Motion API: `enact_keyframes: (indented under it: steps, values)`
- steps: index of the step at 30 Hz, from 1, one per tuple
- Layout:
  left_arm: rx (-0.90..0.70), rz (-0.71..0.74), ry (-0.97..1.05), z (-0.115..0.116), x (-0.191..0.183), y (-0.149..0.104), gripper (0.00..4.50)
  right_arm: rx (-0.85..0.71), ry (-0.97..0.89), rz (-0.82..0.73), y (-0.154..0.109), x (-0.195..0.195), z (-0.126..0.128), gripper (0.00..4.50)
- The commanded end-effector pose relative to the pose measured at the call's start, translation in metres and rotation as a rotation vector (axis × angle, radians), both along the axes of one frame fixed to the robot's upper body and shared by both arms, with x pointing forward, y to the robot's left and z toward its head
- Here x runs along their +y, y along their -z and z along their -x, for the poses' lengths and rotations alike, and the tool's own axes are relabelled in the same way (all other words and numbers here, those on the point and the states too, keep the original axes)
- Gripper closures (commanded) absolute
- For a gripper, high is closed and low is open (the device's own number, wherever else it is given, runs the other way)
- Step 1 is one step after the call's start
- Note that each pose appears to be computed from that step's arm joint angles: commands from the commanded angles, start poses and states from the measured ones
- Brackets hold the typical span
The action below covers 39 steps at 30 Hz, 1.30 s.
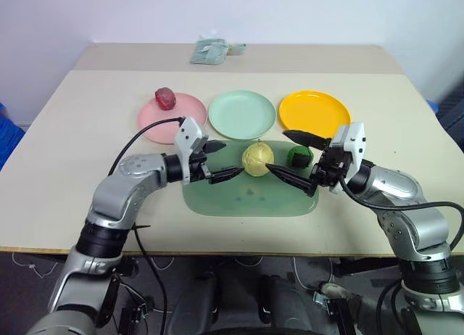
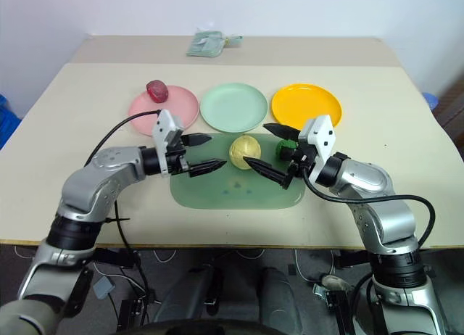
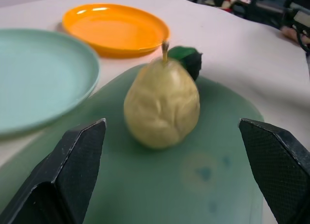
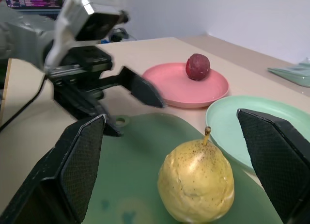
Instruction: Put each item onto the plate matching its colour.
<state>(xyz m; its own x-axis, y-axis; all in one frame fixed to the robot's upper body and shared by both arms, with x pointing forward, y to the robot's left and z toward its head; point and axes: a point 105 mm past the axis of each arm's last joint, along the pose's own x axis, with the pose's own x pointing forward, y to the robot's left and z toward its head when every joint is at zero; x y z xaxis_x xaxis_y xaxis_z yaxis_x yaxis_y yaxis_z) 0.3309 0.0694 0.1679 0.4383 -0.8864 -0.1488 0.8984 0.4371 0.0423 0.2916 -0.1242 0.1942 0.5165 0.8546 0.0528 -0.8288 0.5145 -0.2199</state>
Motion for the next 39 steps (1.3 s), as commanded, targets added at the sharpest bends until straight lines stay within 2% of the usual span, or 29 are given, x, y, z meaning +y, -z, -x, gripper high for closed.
enact_keyframes:
  steps: [1,5,7,8,11,13,18,25,35,39]
  values:
    - [-0.041,0.003,0.026,0.000,-0.005,-0.008,0.03,-0.059,-0.008,0.003,-0.012,0.002,0.004,0.00]
    - [-0.043,-0.003,0.020,0.020,0.019,-0.005,0.03,-0.071,0.016,0.012,-0.009,0.008,-0.005,0.00]
    - [-0.118,0.015,0.004,0.032,0.035,-0.006,0.03,-0.073,0.043,0.019,-0.007,0.009,-0.012,0.00]
    - [-0.142,0.004,0.020,0.045,0.051,-0.004,0.03,-0.072,0.055,0.024,-0.005,0.010,-0.016,0.00]
    - [-0.062,-0.007,0.096,0.081,0.091,0.002,0.03,-0.070,0.072,0.027,-0.002,0.012,-0.024,0.00]
    - [-0.058,-0.038,0.105,0.093,0.112,0.000,0.03,-0.061,0.064,0.023,0.000,0.015,-0.026,0.00]
    - [-0.024,-0.047,0.157,0.121,0.127,-0.007,0.03,-0.025,0.035,0.027,0.009,0.024,-0.034,0.00]
    - [-0.048,-0.017,0.149,0.132,0.110,-0.010,0.03,0.079,-0.038,0.030,0.028,0.043,-0.046,0.00]
    - [-0.088,0.014,0.096,0.127,0.105,-0.023,0.03,0.143,-0.003,0.085,0.063,0.043,-0.065,0.00]
    - [-0.092,0.012,0.085,0.126,0.103,-0.023,0.00,0.138,0.024,0.084,0.066,0.038,-0.072,1.11]
